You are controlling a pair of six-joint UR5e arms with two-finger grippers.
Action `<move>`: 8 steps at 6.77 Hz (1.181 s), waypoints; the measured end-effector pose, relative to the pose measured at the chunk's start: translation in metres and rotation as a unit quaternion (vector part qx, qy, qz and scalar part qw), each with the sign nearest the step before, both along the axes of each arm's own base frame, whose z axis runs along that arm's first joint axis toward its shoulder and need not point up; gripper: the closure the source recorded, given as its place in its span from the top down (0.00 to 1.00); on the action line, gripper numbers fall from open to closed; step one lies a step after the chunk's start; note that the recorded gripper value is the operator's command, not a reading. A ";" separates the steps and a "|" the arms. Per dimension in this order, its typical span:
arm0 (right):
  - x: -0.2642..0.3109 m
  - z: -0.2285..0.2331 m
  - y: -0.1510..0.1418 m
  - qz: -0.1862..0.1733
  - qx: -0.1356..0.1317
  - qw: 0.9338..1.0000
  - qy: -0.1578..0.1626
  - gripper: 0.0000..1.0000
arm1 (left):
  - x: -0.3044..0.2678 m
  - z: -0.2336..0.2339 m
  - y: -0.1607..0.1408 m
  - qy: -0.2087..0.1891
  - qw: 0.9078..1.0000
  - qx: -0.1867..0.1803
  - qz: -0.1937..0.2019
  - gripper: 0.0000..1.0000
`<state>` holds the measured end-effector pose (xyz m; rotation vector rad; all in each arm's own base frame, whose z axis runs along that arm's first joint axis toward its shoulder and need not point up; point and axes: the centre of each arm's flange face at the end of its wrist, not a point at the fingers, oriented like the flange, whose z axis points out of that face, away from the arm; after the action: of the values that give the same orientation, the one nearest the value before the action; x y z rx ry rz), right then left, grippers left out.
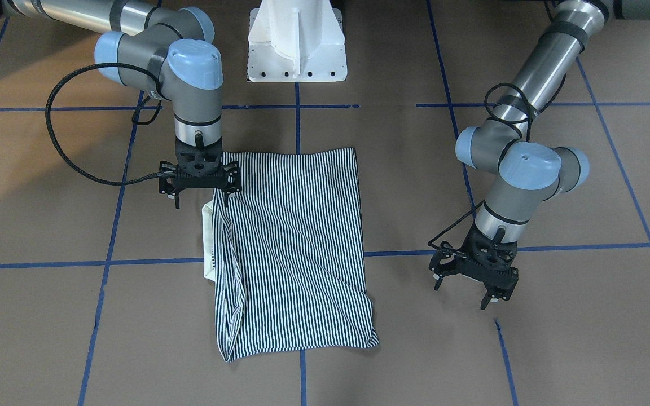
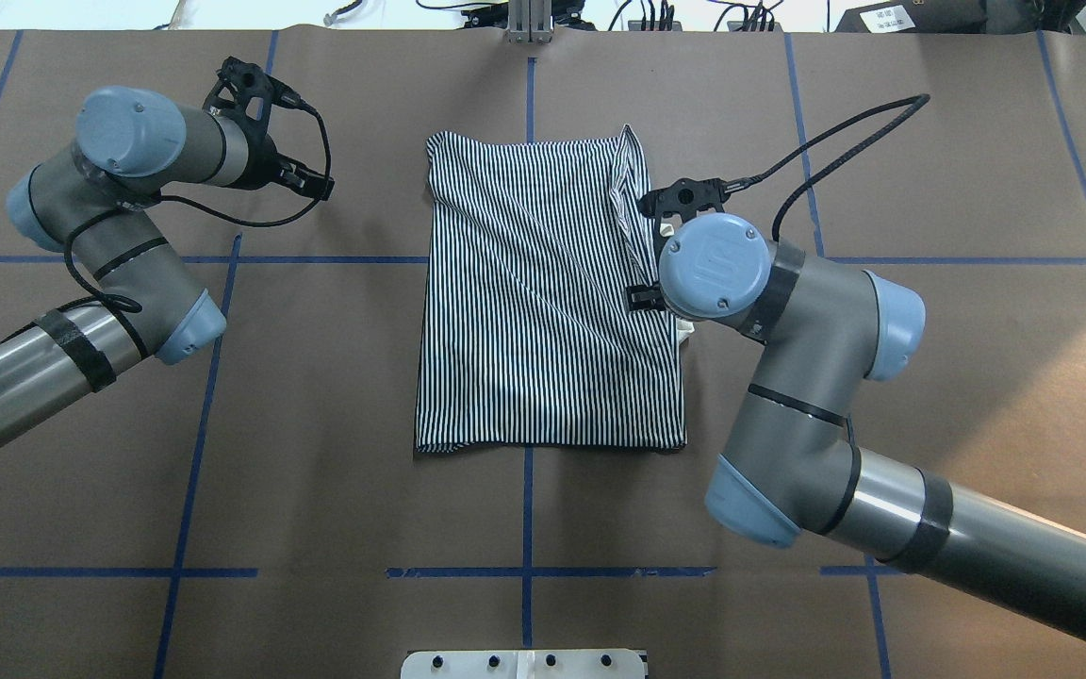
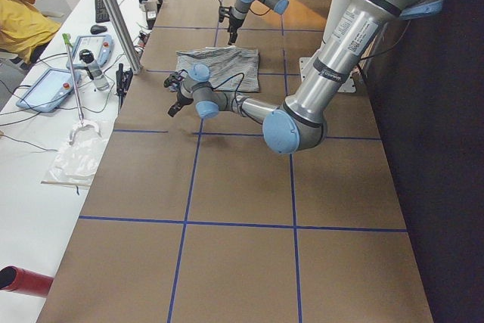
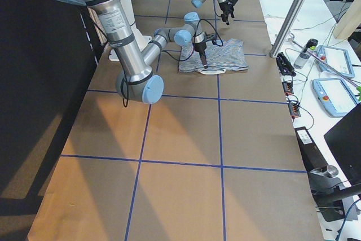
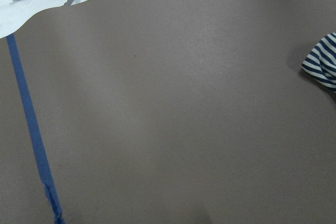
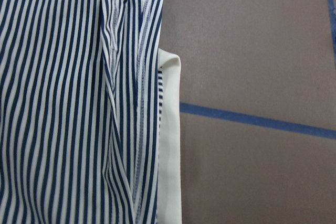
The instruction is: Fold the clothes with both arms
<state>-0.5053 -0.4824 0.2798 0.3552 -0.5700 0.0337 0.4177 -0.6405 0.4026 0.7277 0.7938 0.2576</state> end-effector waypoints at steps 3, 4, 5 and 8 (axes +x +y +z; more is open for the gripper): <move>-0.028 0.010 -0.052 0.011 -0.020 1.000 -0.003 1.00 | -0.003 -0.022 0.004 0.016 1.000 0.013 -0.002 1.00; -0.032 0.018 -0.057 0.011 -0.022 1.000 -0.001 1.00 | -0.003 -0.028 0.005 0.022 1.000 0.013 -0.004 1.00; -0.033 0.020 -0.059 0.011 -0.022 1.000 0.002 1.00 | -0.004 -0.030 0.008 0.025 1.000 0.014 -0.005 1.00; -0.003 0.048 -0.081 -0.004 -0.016 0.999 0.041 1.00 | -0.002 -0.031 0.014 0.029 0.999 0.013 -0.002 1.00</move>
<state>-0.5079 -0.5631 0.3274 0.3222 -0.4891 0.0203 0.4154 -0.6265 0.3717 0.7642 0.8460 0.2451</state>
